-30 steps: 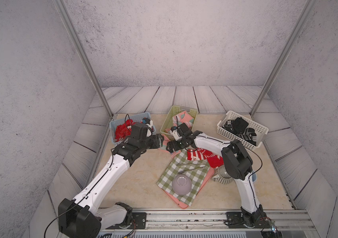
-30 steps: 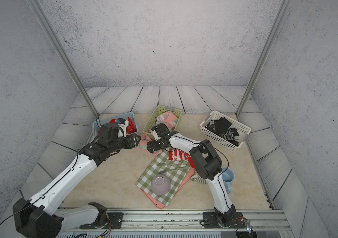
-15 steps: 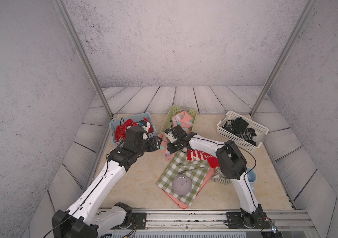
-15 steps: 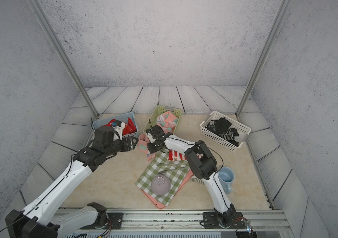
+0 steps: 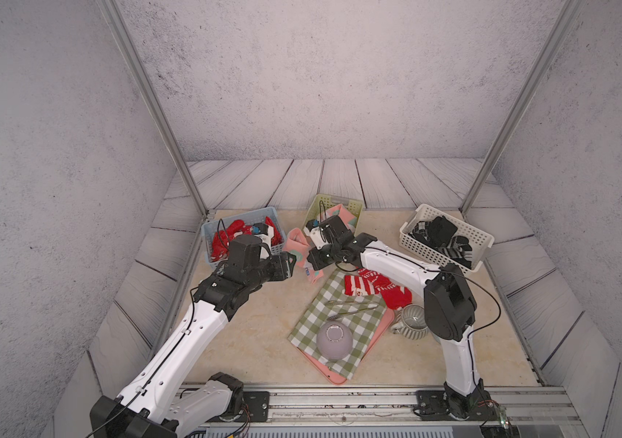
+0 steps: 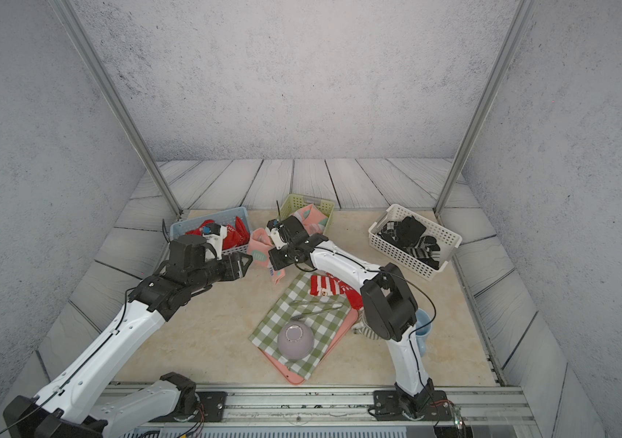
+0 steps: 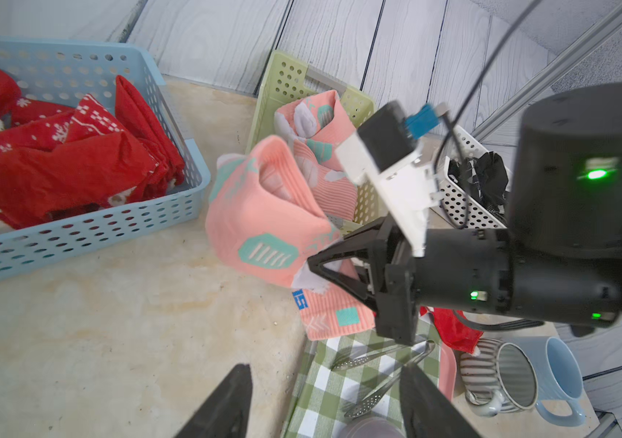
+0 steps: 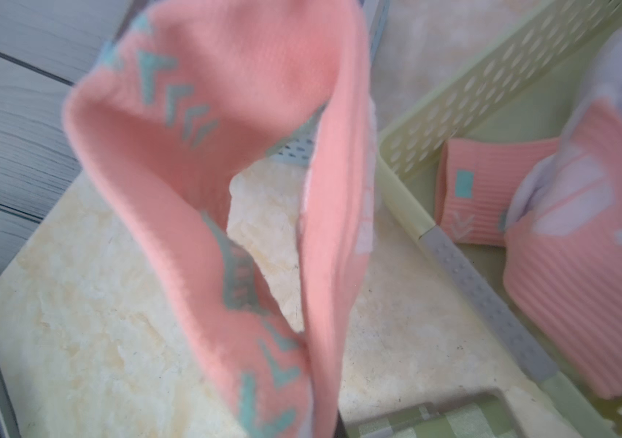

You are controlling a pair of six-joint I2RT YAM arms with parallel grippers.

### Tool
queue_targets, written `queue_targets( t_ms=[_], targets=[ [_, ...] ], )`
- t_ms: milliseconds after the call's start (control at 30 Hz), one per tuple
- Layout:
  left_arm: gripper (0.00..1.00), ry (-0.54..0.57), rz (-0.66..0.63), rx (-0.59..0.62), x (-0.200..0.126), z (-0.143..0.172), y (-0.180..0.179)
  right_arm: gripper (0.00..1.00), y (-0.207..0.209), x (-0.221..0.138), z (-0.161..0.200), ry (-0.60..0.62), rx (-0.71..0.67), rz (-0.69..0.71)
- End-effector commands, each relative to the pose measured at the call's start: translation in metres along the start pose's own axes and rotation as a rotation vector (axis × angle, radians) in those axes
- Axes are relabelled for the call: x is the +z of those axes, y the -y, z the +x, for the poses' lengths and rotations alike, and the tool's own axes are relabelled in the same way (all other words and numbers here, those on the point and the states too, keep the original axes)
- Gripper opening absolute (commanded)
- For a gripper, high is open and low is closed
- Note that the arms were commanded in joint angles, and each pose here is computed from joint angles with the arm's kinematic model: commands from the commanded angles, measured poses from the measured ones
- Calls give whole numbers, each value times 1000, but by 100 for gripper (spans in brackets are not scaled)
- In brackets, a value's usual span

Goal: Sort the socks into the basket by color
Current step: Pick up the sock from the center of the board, then place the sock in the bin.

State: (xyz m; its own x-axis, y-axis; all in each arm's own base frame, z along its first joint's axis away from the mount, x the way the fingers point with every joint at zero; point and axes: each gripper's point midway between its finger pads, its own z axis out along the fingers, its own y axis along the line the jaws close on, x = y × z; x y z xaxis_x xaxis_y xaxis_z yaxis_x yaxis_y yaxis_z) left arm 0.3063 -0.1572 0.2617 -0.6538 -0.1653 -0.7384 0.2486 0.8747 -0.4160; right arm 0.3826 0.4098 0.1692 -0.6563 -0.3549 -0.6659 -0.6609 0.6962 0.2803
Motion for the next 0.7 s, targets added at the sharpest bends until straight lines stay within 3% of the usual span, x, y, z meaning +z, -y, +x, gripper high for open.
queue_targets(
  t_ms=[0, 233, 400, 533, 667],
  targets=[
    [64, 16, 2, -1, -7, -5, 1, 0, -2, -34, -30, 82, -23, 47],
    [64, 14, 2, 6, -10, -4, 1, 0, 22, -79, -76, 207, 15, 109],
    [64, 20, -6, 13, -11, -8, 1, 0, 61, -102, -102, 280, 81, 145],
    [64, 19, -6, 11, -10, -8, 1, 0, 92, -110, -117, 308, 117, 165],
    [64, 7, -4, 8, -6, -6, 1, 0, 113, -94, -120, 283, 130, 141]
  ],
)
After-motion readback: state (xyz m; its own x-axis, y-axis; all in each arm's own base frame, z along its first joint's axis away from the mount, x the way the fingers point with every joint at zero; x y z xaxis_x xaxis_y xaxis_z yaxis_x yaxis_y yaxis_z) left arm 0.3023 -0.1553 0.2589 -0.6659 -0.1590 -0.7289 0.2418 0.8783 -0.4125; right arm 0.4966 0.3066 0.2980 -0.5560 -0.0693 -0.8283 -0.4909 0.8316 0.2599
